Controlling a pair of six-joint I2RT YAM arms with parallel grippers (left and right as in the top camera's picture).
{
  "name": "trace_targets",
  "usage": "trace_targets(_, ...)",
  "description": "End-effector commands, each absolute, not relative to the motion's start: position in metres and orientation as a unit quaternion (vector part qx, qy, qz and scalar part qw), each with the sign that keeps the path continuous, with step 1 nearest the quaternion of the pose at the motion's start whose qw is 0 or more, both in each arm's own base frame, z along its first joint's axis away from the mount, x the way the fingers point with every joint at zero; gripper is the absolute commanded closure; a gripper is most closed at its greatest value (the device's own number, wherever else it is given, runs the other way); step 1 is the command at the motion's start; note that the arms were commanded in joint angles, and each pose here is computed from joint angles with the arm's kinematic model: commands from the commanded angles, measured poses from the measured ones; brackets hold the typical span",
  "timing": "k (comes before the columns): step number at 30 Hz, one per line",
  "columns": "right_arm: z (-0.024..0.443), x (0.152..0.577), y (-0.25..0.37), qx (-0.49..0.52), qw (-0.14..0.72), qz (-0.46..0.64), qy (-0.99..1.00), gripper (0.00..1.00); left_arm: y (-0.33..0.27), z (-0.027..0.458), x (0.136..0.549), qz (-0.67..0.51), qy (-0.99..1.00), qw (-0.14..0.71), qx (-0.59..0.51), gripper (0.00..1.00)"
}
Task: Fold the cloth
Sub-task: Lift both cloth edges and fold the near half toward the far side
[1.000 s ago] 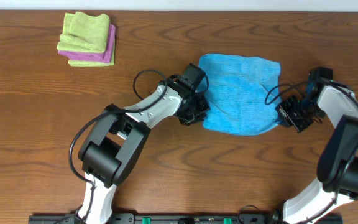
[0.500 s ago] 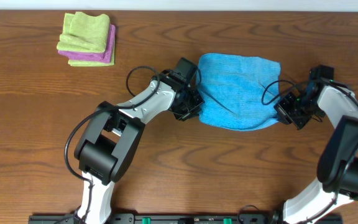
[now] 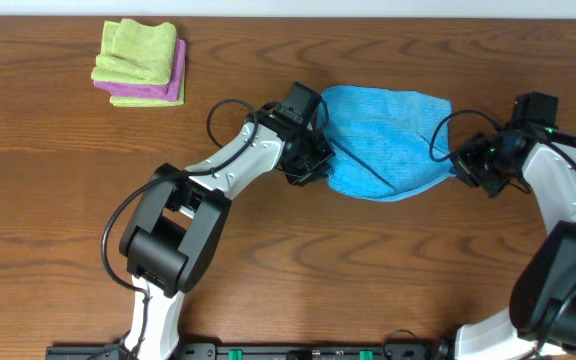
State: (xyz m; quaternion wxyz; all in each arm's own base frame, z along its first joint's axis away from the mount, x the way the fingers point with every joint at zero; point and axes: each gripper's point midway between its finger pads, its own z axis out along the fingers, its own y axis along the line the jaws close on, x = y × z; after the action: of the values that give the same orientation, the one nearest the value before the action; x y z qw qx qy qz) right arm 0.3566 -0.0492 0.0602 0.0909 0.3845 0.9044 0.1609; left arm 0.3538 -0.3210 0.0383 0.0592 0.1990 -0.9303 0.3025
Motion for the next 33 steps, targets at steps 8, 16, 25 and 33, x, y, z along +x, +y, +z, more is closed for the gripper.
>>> trace_targets(8,0.074,0.386,-0.036,0.338,0.151,0.158,0.915,0.98,-0.314,0.042,0.381,0.323,-0.918,0.038,0.228,0.94)
trace_targets(16,0.078,0.402,-0.028,0.315,0.184,0.145,0.92,0.99,-0.331,0.063,0.409,0.385,-0.898,-0.009,0.211,0.94)
trace_targets(25,0.085,0.418,-0.043,0.317,0.229,0.113,0.913,0.99,-0.32,0.057,0.421,0.358,-0.904,-0.046,0.229,0.94)
trace_targets(33,0.084,0.429,-0.043,0.31,0.252,0.098,0.912,0.98,-0.32,0.064,0.44,0.363,-0.896,-0.09,0.239,0.94)
